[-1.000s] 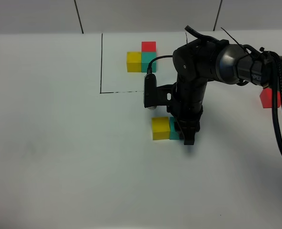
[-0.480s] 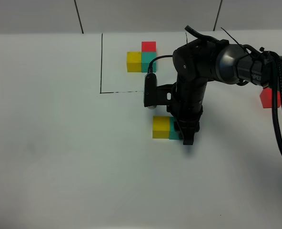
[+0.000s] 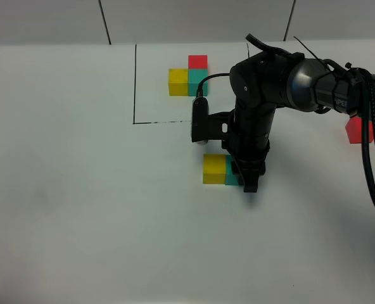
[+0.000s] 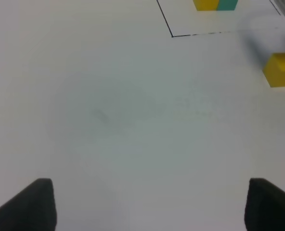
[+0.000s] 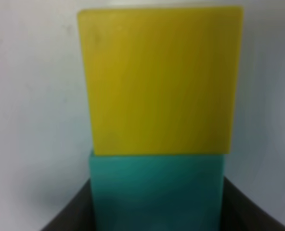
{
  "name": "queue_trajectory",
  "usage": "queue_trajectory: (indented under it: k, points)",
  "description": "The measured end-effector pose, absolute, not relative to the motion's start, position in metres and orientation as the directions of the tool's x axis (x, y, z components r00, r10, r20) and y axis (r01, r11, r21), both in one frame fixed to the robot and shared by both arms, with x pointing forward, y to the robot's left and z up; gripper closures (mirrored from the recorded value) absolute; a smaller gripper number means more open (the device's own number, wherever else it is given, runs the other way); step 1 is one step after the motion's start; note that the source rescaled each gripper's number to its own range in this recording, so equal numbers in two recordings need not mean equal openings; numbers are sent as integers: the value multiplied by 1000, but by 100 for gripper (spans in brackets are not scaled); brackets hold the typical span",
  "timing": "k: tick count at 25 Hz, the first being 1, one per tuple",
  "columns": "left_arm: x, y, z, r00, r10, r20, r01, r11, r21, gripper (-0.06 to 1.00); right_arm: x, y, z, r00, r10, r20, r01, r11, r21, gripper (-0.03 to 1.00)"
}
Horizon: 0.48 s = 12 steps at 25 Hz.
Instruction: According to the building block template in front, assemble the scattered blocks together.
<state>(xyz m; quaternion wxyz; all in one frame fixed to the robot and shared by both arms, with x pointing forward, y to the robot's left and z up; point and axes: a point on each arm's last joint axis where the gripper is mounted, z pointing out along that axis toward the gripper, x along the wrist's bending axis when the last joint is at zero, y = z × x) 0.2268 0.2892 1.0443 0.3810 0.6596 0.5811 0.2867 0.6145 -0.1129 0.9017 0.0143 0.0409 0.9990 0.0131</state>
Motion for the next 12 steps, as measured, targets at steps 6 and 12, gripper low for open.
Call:
queue_trajectory:
  k: [6, 12]
  points:
    - [227, 289, 1044, 160, 985, -65, 548, -34, 836, 9, 614, -113, 902, -998, 64, -27, 63, 998, 25, 96]
    - [227, 289, 1044, 160, 985, -65, 548, -34, 836, 9, 614, -113, 902, -999, 33, -28, 32, 999, 22, 96]
